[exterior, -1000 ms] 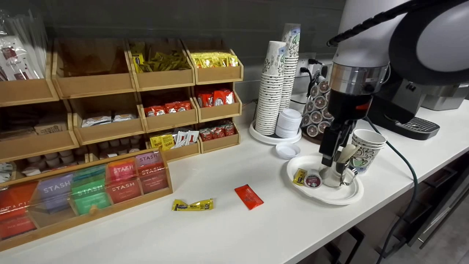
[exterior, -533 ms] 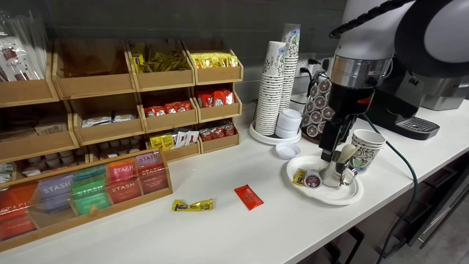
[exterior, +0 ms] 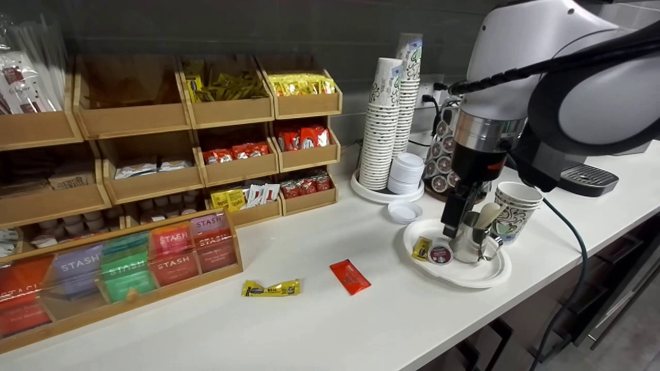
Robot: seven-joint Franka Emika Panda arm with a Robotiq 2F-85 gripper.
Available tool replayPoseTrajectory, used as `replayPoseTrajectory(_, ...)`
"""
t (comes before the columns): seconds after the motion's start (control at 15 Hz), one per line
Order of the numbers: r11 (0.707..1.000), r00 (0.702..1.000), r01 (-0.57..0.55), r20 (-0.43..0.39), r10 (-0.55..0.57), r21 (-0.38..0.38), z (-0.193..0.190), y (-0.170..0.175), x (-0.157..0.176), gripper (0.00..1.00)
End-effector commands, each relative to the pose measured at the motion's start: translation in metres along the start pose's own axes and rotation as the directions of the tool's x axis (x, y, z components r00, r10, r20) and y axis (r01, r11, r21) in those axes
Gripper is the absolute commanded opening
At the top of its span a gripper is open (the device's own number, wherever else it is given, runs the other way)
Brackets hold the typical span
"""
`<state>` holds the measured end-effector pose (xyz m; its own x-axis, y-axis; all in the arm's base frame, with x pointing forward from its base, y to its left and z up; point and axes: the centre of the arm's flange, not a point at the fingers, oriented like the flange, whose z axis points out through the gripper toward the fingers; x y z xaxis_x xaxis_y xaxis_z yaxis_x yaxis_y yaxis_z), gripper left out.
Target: Remove the cup with a purple seal on top from the white plate and move it onto the spinning cups rack
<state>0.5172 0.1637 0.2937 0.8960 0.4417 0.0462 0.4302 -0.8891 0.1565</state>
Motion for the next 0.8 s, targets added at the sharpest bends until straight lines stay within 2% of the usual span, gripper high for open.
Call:
replayPoseTrajectory(0.0, 0.993, 0.998, 0.068, -0.018, -0.067, 0.100, 0.035, 0.002, 0.028, 1.00)
replayPoseTrajectory(0.07, 0.992, 0.996, 0.080, 0.020, -0.082, 0.098, 0.045, 0.003, 0.031, 1.00)
replayPoseTrajectory(0.13, 0.997, 0.994, 0.070, 0.084, -0.074, 0.044, 0.056, 0.009, 0.031, 1.00)
replayPoseTrajectory(0.2, 0.996, 0.998, 0.064, 0.020, -0.065, 0.065, 0.038, 0.001, 0.015, 1.00)
replayPoseTrajectory(0.4, 0.996, 0.998, 0.061, 0.030, -0.063, 0.066, 0.045, 0.003, 0.018, 1.00)
replayPoseTrajectory(0.47, 0.992, 0.996, 0.091, -0.011, -0.090, 0.083, 0.048, 0.001, 0.021, 1.00)
replayPoseTrajectory(0.73, 0.972, 0.975, 0.212, -0.086, -0.204, 0.102, 0.073, 0.008, 0.027, 1.00)
